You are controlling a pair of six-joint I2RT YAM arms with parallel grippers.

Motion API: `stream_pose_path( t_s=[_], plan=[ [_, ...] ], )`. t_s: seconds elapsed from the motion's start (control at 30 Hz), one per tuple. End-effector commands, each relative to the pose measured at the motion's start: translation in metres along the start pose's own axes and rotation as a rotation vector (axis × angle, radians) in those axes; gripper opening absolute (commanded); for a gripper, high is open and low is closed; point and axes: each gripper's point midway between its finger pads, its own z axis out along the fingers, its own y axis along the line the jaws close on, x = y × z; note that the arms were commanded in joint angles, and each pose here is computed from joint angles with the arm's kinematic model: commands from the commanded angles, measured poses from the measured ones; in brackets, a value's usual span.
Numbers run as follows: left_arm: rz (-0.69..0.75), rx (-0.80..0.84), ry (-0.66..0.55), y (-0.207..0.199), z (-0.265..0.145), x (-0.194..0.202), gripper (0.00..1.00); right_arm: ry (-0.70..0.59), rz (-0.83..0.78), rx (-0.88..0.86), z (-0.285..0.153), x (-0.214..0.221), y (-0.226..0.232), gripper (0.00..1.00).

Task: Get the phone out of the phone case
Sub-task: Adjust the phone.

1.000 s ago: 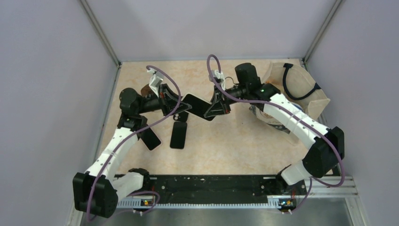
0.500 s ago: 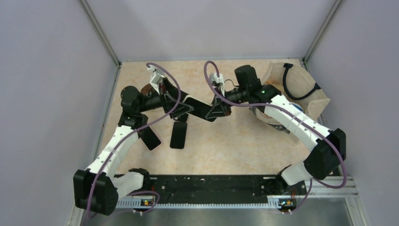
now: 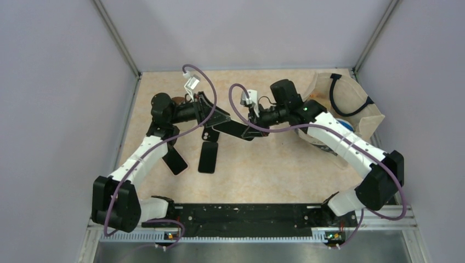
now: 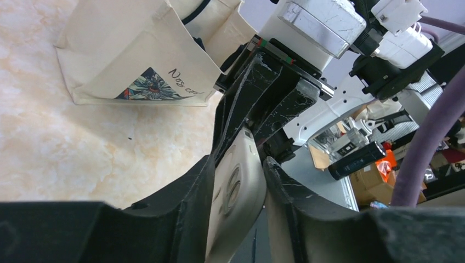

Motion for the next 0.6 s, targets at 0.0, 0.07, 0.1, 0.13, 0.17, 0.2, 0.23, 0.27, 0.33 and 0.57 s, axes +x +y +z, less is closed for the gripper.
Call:
stream_pose_path(
  t_s=[0.0,0.07,0.1,0.13,0.17,0.2,0.23,0.27,0.33,0.57],
  plan=[
    [0.045,0.001,-0.043,-0.005,0.005,-0.019,0.37,-0.059,-0.150,-0.027,-0.001,-0.027,0.018,0.00],
    [0.032,-0.002,-0.036,-0.003,0.006,-0.017,0.20,-0.055,-0.158,-0.019,-0.001,-0.026,0.017,0.00],
    [0.023,-0.003,-0.033,-0.002,0.006,-0.016,0.10,-0.052,-0.164,-0.010,-0.001,-0.026,0.016,0.00],
    [0.013,-0.005,-0.027,-0.001,0.007,-0.014,0.01,-0.050,-0.170,-0.005,-0.001,-0.026,0.016,0.00],
    [-0.003,-0.009,-0.022,0.000,0.007,-0.012,0.00,-0.047,-0.175,-0.001,0.000,-0.026,0.015,0.00],
    [-0.021,-0.011,-0.015,0.002,0.008,-0.010,0.00,-0.046,-0.181,0.004,-0.001,-0.027,0.015,0.00],
    [-0.043,-0.011,-0.008,0.003,0.008,-0.007,0.00,-0.046,-0.189,0.008,-0.001,-0.027,0.015,0.00],
    [-0.069,-0.010,-0.001,0.005,0.008,-0.004,0.00,-0.041,-0.202,0.015,-0.001,-0.028,0.015,0.00],
    [-0.131,0.001,0.011,0.006,0.008,0.001,0.00,-0.016,-0.247,0.035,0.000,-0.026,0.016,0.00],
    [-0.338,-0.012,0.018,0.018,0.008,0.018,0.00,0.070,-0.405,0.161,0.000,-0.027,0.006,0.00]
  ],
)
